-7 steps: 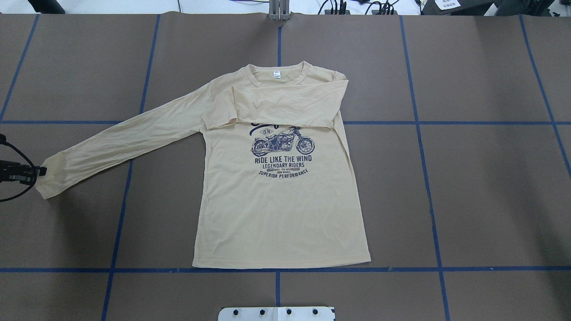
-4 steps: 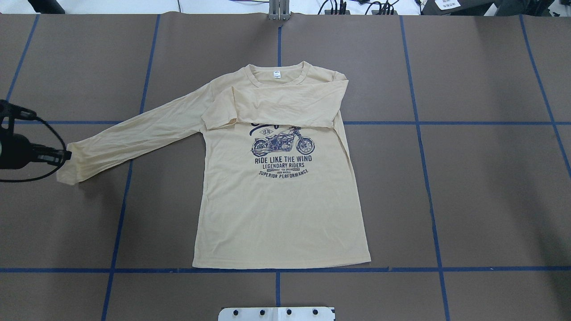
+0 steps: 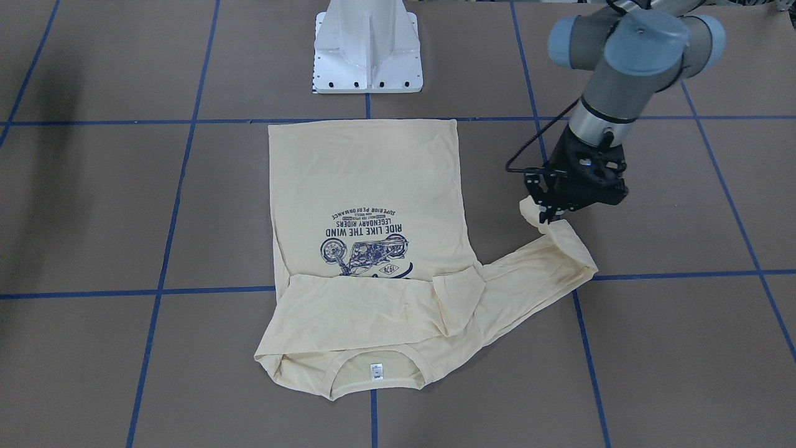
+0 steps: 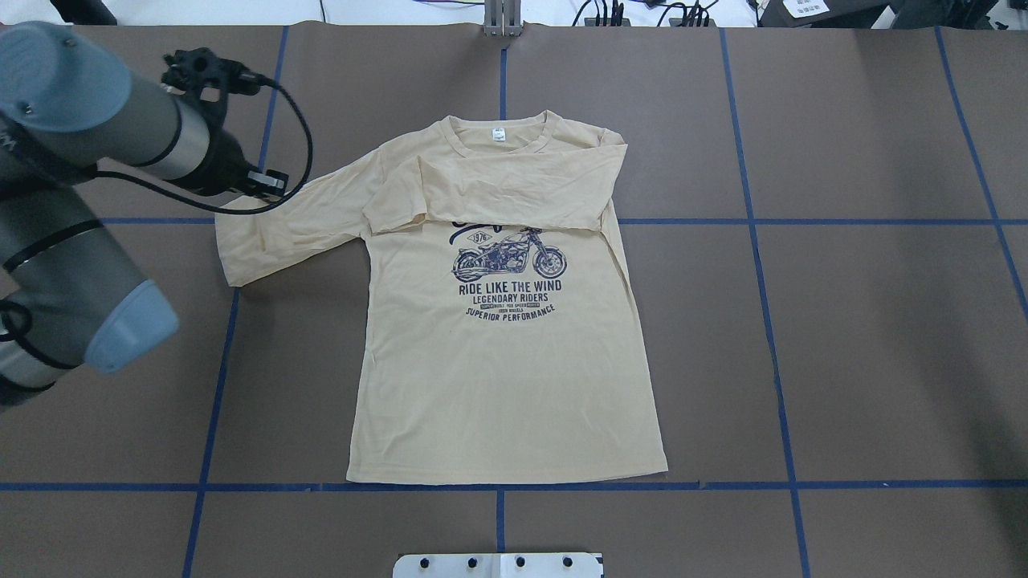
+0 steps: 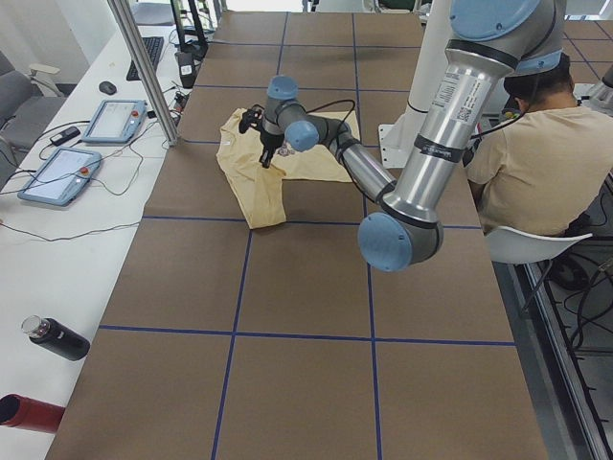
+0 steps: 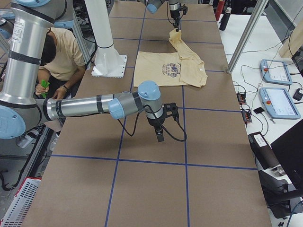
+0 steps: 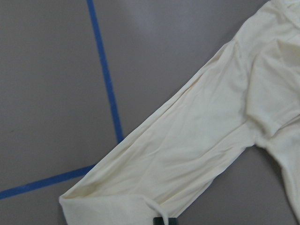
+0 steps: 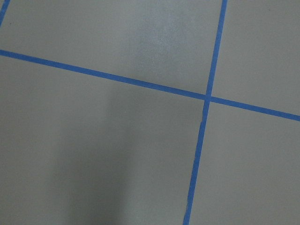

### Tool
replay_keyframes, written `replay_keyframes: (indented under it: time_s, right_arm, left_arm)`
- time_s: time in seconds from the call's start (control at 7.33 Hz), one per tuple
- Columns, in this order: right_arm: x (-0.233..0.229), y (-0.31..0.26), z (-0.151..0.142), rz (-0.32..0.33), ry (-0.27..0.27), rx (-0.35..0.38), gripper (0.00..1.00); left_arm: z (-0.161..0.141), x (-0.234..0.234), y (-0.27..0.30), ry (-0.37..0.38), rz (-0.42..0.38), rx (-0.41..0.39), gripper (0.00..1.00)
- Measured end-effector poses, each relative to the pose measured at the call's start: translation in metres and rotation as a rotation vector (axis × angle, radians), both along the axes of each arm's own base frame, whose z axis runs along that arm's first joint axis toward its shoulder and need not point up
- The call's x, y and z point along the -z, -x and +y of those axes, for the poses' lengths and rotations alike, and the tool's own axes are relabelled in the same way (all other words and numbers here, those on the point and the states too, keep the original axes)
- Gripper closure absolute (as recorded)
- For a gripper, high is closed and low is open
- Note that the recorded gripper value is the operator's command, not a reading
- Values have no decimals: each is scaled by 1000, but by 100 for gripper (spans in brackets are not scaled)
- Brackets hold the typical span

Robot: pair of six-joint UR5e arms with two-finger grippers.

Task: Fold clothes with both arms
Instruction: 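Lift the sleeve with the left gripper and lay it across the shirt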

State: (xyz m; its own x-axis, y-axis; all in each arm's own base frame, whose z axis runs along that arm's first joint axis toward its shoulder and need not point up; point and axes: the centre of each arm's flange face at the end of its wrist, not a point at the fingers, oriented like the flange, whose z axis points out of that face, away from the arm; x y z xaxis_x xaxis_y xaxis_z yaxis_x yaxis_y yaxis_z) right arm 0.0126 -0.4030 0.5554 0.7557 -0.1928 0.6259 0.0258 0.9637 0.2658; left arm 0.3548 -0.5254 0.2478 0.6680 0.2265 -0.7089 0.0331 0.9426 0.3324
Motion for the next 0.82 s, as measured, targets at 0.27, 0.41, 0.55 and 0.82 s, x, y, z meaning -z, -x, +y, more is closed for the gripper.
replay_keyframes:
  time_s: [0.27, 0.41, 0.55, 0.82]
  right_arm:
    - [-4, 0, -2, 1, 7, -1, 0]
    - [-5, 0, -3, 1, 9, -1, 0]
    - [-6, 0, -3, 1, 12, -2, 0]
    - [-7, 1, -4, 1, 15, -3, 0]
  left_arm:
    - [-38, 106, -66, 98, 16, 39, 100]
    - [-62, 159, -107, 151, 19, 59, 100]
    - [-76, 206, -150, 206, 16, 72, 100]
    - [-82, 245, -228, 309, 25, 123, 27]
